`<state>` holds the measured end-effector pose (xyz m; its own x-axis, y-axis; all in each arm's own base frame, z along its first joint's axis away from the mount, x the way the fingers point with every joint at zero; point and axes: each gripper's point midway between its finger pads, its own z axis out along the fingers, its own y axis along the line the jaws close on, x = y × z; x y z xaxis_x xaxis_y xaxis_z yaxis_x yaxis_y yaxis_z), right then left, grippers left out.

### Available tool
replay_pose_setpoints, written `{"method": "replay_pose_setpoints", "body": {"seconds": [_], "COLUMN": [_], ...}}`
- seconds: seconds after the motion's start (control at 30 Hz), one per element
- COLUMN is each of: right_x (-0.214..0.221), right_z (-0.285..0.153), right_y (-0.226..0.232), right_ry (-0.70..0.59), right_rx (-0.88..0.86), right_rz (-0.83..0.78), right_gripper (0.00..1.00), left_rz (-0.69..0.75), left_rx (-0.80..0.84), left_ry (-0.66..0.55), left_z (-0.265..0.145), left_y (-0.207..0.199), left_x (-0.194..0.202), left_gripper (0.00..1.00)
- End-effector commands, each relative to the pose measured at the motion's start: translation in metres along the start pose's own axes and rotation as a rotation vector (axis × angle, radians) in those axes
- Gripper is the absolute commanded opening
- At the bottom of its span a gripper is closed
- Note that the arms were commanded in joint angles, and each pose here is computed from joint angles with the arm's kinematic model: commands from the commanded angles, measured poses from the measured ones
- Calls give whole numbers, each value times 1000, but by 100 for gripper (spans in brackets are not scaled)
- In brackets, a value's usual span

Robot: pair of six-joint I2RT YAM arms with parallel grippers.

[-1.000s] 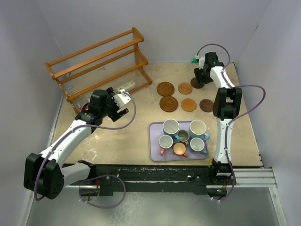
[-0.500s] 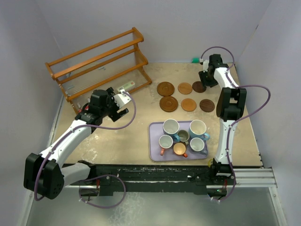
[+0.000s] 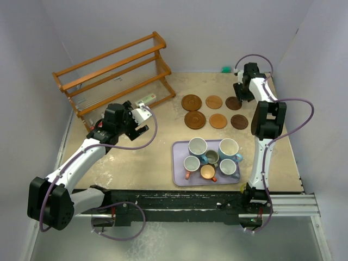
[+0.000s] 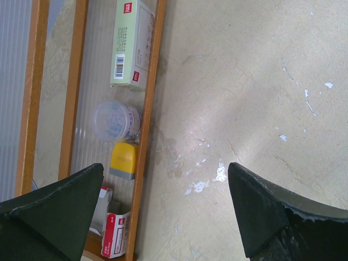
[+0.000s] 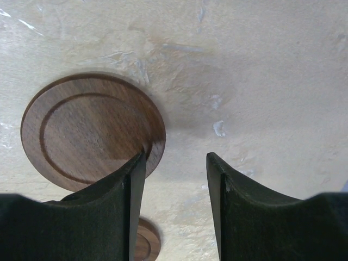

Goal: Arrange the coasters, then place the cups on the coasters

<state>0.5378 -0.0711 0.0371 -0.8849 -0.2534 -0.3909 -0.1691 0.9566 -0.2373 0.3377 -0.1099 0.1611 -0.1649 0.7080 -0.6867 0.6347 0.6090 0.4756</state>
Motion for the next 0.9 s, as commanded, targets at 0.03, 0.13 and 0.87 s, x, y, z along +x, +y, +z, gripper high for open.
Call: {"method": "replay_pose_setpoints", "body": {"seconds": [0.03,0.13,0.87], "right_x": [6,2,13], "right_z": [-9,-12,-171], "right_y": [-16,-13,35], "right_ry": [34,17,-241], "right_rx": [38,21,-262], "right_rz": [-4,4,-149], "right_gripper": [51,52,71], "left_rz": [-5,-3,67], "left_rx": [-21,-18,264], "left_ry": [-58,-59,-101], "left_z": [-6,-5,-5], "left_y": [8,9,-38], "left_x": [-15,-16,-69], "left_gripper": [93,93,91]}}
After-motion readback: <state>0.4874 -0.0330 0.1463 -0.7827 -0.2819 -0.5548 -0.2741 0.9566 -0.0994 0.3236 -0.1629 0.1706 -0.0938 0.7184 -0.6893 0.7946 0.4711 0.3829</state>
